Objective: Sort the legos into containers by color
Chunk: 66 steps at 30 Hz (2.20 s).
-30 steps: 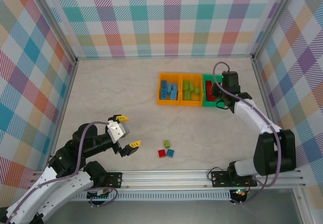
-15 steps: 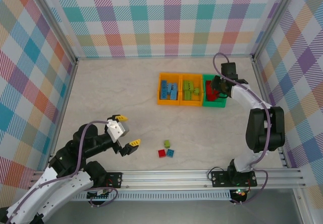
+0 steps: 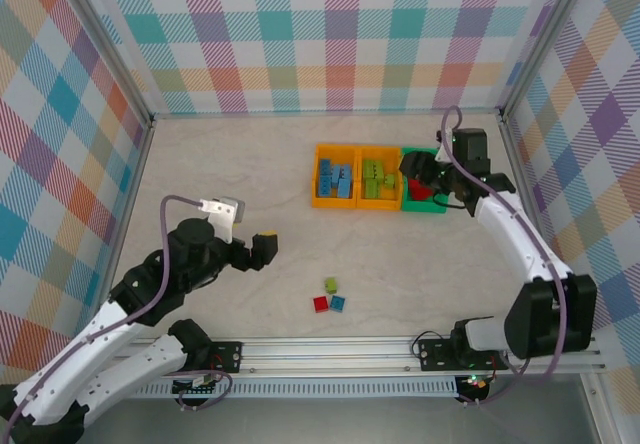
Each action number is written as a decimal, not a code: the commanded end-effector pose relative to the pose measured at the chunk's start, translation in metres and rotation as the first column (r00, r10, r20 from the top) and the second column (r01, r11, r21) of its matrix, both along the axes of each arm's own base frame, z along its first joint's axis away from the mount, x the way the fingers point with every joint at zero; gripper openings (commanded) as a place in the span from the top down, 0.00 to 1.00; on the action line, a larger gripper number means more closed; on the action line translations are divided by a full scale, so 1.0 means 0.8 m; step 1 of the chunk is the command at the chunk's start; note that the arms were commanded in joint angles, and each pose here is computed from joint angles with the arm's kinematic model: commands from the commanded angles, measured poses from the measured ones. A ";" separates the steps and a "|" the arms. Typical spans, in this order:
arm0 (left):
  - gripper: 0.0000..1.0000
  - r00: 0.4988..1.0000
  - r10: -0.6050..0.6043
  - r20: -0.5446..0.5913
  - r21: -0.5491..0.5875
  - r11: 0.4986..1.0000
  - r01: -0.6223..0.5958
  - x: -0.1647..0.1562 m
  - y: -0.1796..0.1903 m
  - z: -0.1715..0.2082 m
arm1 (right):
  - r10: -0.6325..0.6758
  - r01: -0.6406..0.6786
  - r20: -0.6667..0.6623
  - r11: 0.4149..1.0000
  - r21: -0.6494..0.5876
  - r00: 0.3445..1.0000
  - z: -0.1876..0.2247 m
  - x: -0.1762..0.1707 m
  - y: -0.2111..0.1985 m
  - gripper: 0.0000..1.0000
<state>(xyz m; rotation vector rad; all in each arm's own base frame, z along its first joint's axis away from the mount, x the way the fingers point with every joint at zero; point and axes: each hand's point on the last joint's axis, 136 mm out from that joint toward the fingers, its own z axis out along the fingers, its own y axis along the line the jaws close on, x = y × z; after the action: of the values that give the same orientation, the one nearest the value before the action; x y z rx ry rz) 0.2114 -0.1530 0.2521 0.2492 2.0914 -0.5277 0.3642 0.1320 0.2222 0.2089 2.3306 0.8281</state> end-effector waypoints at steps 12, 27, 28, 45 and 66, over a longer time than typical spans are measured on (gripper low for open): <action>0.09 0.828 0.157 -0.538 -0.072 0.970 -0.230 -0.013 -0.135 -0.126 | 0.317 -0.324 -0.221 0.946 0.006 0.922 -0.043 -0.173 0.054 0.25; 0.15 0.689 0.175 -0.704 0.118 0.985 -0.129 -0.045 -0.194 -0.230 | 0.351 -0.373 -0.228 0.926 -0.060 0.908 -0.043 -0.189 0.043 0.00; 0.17 0.686 0.176 -0.706 0.121 0.984 -0.128 -0.044 -0.197 -0.234 | 0.350 -0.373 -0.236 0.926 -0.060 0.907 -0.043 -0.191 0.042 0.00; 0.56 0.667 0.275 -0.693 0.272 0.956 -0.112 -0.040 -0.185 -0.285 | 0.313 -0.331 -0.267 0.943 -0.026 0.912 -0.042 -0.224 0.031 0.00; 0.83 0.918 0.162 -0.362 0.156 0.981 -0.112 0.168 -0.268 -0.122 | 0.263 -0.274 -0.239 0.962 -0.016 0.935 -0.037 -0.239 0.026 0.00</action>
<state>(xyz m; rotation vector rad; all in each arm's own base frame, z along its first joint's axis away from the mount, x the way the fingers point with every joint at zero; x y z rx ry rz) 0.3063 -0.3715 0.1569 0.0187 2.5493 -0.4728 0.1641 0.1573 0.1892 -0.0942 2.6972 0.9600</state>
